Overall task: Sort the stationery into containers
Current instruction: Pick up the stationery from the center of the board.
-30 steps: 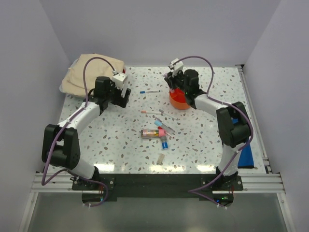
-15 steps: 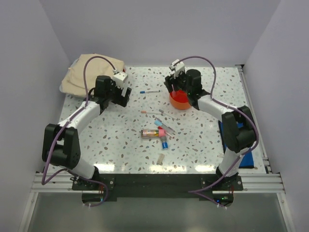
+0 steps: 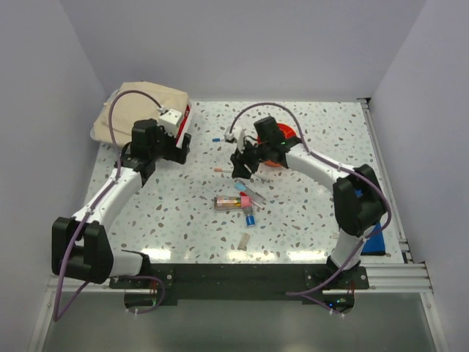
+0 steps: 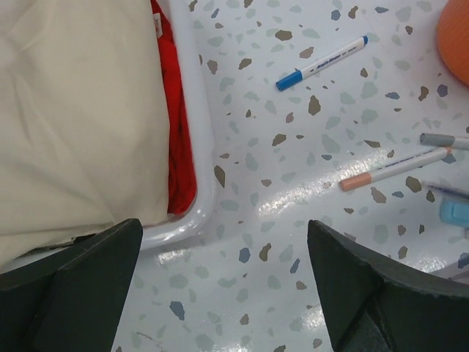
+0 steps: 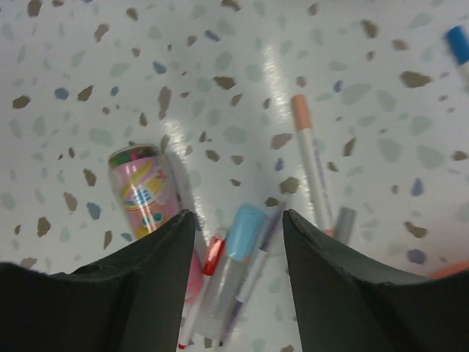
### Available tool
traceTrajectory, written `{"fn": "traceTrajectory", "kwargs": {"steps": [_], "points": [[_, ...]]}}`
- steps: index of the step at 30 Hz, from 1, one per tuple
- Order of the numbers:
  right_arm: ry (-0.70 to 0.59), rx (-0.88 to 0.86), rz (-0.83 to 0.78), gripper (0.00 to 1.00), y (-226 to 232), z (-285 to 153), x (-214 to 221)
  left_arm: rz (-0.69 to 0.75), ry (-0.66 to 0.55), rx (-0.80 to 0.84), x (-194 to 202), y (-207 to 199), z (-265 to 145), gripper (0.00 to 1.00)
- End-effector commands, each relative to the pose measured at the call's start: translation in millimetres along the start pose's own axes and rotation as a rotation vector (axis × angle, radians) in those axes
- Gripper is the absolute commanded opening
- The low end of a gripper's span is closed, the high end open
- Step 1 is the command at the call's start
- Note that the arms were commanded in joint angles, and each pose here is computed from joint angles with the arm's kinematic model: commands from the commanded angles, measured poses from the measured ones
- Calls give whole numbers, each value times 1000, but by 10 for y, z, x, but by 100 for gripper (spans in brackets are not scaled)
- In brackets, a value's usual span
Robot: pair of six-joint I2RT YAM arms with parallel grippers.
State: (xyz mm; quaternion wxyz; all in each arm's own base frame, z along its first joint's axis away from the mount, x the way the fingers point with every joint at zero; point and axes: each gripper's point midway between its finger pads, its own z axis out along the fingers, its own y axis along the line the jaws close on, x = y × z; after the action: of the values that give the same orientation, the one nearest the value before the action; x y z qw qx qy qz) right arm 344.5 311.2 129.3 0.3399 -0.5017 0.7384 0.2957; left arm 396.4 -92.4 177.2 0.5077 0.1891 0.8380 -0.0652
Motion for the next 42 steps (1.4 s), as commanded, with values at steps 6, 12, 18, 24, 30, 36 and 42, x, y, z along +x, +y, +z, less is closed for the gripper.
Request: {"fn": "traceTrajectory", "kwargs": {"steps": [6, 12, 18, 24, 30, 36, 42], "points": [[219, -57, 19, 46, 201, 456, 382, -80, -39, -47, 130, 158, -283, 100], [268, 3, 14, 46, 37, 538, 497, -100, -37, -38, 214, 129, -370, 100], [316, 38, 17, 50, -8, 504, 649, -109, -37, -43, 243, 151, -408, 100], [353, 61, 35, 51, -18, 494, 799, -126, -38, -39, 243, 181, -394, 100], [388, 81, 58, 49, -61, 536, 909, -128, -35, -32, 221, 191, -359, 100], [442, 90, 81, 50, -93, 576, 1050, -124, -32, -32, 203, 204, -334, 100], [500, 101, 103, 51, -88, 557, 1192, -122, -29, -27, 210, 201, -311, 100]]}}
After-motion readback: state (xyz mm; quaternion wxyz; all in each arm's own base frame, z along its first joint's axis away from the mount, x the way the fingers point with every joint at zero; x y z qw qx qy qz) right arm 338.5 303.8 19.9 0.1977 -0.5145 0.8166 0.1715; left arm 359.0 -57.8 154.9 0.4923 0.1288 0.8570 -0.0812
